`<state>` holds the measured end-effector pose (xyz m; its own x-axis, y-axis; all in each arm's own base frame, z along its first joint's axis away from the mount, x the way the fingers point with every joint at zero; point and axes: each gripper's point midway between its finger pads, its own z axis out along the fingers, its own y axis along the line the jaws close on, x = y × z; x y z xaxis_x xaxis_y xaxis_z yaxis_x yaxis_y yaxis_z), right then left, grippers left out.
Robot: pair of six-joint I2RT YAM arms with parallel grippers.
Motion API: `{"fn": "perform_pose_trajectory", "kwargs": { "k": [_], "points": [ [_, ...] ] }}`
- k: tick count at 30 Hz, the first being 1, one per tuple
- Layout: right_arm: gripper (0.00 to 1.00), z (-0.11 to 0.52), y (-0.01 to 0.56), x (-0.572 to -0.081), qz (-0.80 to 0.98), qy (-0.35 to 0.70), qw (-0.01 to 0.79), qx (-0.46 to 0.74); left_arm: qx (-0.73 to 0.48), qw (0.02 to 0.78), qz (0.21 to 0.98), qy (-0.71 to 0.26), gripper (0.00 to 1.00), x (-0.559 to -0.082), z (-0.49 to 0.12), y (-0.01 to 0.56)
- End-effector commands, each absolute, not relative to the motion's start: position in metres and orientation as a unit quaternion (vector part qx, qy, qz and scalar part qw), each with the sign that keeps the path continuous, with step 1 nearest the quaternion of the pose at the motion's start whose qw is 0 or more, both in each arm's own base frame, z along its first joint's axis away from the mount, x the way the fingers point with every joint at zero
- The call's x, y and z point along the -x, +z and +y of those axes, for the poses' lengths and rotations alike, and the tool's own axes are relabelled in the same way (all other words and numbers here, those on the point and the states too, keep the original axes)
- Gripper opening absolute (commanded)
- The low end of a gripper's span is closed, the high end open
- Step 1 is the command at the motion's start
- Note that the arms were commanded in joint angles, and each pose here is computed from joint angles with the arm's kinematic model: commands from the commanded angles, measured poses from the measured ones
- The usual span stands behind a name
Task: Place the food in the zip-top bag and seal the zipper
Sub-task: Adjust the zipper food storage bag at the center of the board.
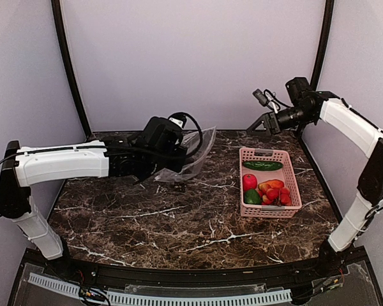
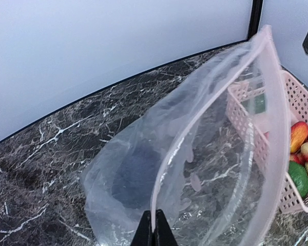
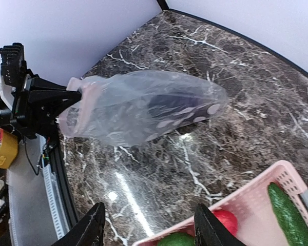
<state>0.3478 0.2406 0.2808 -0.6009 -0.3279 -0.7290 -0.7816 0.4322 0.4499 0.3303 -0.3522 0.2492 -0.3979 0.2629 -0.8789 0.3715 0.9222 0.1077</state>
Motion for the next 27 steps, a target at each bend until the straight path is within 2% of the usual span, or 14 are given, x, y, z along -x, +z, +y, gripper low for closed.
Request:
{"fn": "perform_pose_trajectory", "kwargs": {
  "k": [1,4,14,21,23,25,27],
  "points": [
    [0.56,0.202,0.27,-0.369,0.818,0.34,0.301,0.355,-0.167,0.517,0.838,-0.059,0.01,-0.323,-0.326,0.257],
    [0.56,0.173,0.253,-0.382,0.836,0.303,0.293,0.35,-0.19,0.518,0.83,-0.088,0.01,-0.315,-0.332,0.26],
    [0.57,0.114,0.187,-0.391,0.856,0.145,0.256,0.424,-0.193,0.531,0.822,-0.079,0.01,-0.3,-0.303,0.261],
    [0.54,0.119,0.181,-0.399,0.859,0.164,0.245,0.419,-0.177,0.54,0.82,0.062,0.01,-0.317,-0.22,0.304],
    [0.54,0.116,0.177,-0.407,0.863,0.161,0.242,0.414,-0.116,0.54,0.823,0.129,0.01,-0.328,-0.171,0.325],
    [0.54,0.117,0.181,-0.411,0.864,0.18,0.243,0.402,-0.066,0.539,0.821,0.177,0.01,-0.32,-0.134,0.346],
    [0.55,0.122,0.183,-0.406,0.861,0.207,0.238,0.399,-0.062,0.548,0.827,0.11,0.01,-0.313,-0.143,0.35]
  ]
}}
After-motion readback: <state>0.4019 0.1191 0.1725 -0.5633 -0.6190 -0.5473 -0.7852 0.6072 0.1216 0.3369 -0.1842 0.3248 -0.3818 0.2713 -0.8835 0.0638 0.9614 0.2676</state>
